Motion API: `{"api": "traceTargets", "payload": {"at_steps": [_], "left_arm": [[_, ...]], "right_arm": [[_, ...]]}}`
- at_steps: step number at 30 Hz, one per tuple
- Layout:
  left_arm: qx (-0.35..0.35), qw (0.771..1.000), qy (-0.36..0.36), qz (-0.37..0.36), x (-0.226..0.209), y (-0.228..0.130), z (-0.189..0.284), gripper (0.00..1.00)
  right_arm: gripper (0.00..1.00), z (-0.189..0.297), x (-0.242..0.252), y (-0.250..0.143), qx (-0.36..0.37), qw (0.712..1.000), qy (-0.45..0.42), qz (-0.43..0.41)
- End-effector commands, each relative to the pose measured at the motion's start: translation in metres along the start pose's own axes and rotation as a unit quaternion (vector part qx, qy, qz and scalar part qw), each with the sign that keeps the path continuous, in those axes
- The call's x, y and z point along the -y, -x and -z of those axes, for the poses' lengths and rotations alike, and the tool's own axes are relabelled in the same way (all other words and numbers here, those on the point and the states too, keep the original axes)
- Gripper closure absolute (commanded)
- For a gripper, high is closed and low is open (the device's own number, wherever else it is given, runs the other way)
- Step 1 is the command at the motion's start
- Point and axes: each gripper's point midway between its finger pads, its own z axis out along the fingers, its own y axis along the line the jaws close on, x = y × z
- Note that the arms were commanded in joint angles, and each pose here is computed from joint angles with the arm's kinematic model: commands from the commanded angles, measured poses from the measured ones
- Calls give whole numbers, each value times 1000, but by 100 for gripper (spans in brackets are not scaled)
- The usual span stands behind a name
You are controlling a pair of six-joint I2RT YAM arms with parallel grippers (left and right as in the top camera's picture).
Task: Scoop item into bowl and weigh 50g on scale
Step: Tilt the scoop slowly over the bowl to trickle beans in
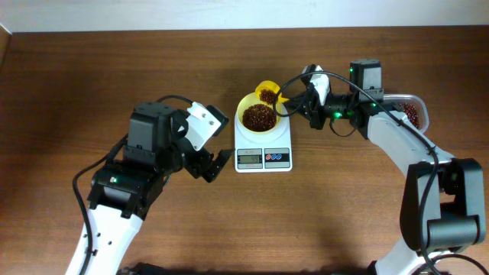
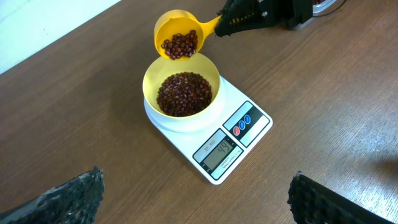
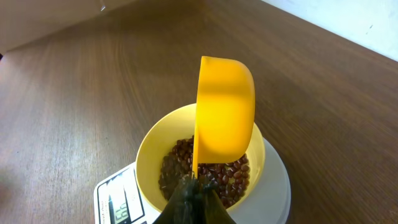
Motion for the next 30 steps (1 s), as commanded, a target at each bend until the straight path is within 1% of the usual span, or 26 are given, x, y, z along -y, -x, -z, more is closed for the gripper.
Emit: {"api": "traceTargets", "payload": {"at_steps": [1, 3, 5, 7, 9, 11, 14, 16, 18, 20, 23, 27, 30], "left_arm": [[4, 1000, -4, -7, 1, 1, 1, 1], [4, 1000, -5, -7, 1, 1, 1, 1], [4, 1000, -5, -7, 1, 1, 1, 1], [4, 1000, -4, -7, 1, 1, 1, 1], [4, 1000, -4, -7, 1, 1, 1, 1], [4, 1000, -4, -7, 1, 1, 1, 1], [4, 1000, -5, -7, 1, 1, 1, 1], [4, 1000, -5, -7, 1, 1, 1, 1], [4, 1000, -4, -7, 1, 1, 1, 1], [4, 1000, -4, -7, 1, 1, 1, 1], [4, 1000, -4, -7, 1, 1, 1, 1], [4, 1000, -4, -7, 1, 1, 1, 1], [4, 1000, -5, -7, 1, 1, 1, 1]], "right_arm": [[96, -3, 0, 5, 2, 1000, -2, 9], [96, -5, -7, 6, 6, 1000, 15, 6], [96, -5, 1, 2, -6, 1000, -9, 8], [96, -5, -4, 3, -1, 1000, 5, 4], [96, -5, 7, -3, -20, 999, -29, 3], [96, -5, 1, 0, -10, 1000, -10, 3], [96, -5, 0, 1, -8, 1000, -8, 4], [96, -5, -1, 2, -5, 1000, -4, -15], [96, -5, -1, 2, -5, 1000, -3, -15], [96, -5, -1, 2, -5, 999, -3, -39], [96, -5, -1, 2, -5, 995, -4, -99], [96, -5, -1, 2, -5, 990, -4, -140], [96, -5, -1, 2, -5, 988, -4, -153]]}}
